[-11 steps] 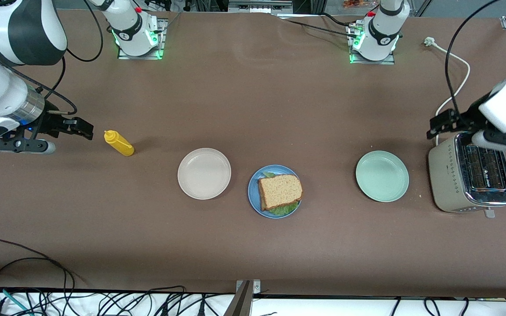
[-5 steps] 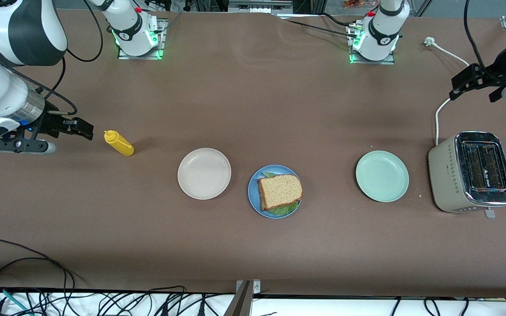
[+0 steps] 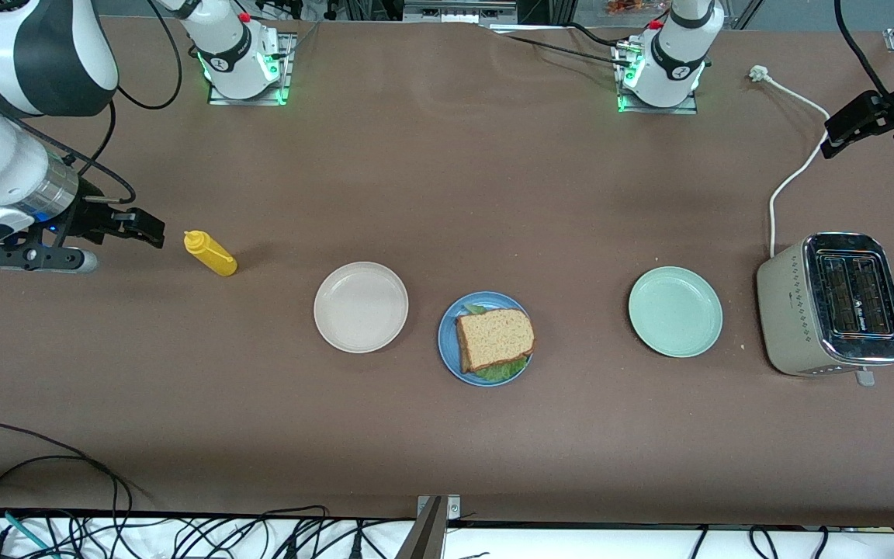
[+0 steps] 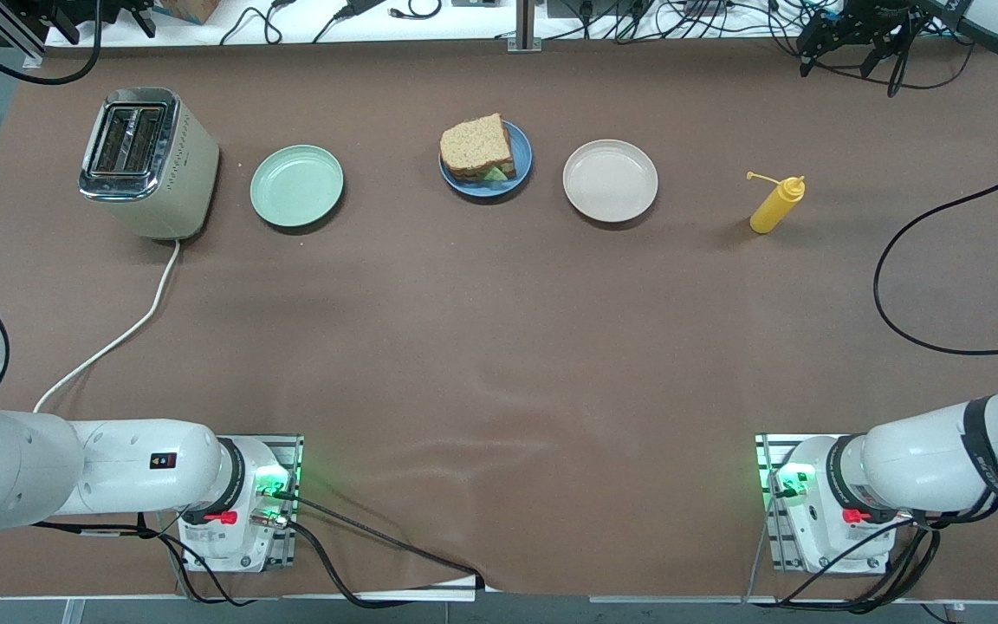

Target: Make sandwich in blue plate with both arms

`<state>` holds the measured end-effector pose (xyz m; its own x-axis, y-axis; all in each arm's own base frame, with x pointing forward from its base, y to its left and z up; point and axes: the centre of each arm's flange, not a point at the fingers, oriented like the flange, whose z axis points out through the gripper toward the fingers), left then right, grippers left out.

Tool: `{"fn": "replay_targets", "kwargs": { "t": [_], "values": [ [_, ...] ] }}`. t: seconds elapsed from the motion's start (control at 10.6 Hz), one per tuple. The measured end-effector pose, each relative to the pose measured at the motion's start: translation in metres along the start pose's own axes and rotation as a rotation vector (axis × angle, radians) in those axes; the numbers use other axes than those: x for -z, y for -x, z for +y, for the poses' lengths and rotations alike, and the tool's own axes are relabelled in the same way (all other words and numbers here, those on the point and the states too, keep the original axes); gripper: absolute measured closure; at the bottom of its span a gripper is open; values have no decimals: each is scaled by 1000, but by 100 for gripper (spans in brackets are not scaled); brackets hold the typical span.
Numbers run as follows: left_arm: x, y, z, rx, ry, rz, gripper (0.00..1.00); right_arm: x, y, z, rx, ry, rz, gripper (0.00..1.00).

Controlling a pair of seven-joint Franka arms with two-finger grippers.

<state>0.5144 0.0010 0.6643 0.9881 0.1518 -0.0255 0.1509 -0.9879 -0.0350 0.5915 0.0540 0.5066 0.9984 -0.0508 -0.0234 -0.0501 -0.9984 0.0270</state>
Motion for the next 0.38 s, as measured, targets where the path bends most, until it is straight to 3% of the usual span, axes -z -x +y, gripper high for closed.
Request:
{"fn": "replay_targets", "kwargs": {
  "t": [0.38],
  "values": [
    [-11,-7,0,6,-3,-24,0,1,0,-2,-6,-24,0,0]
  ]
}}
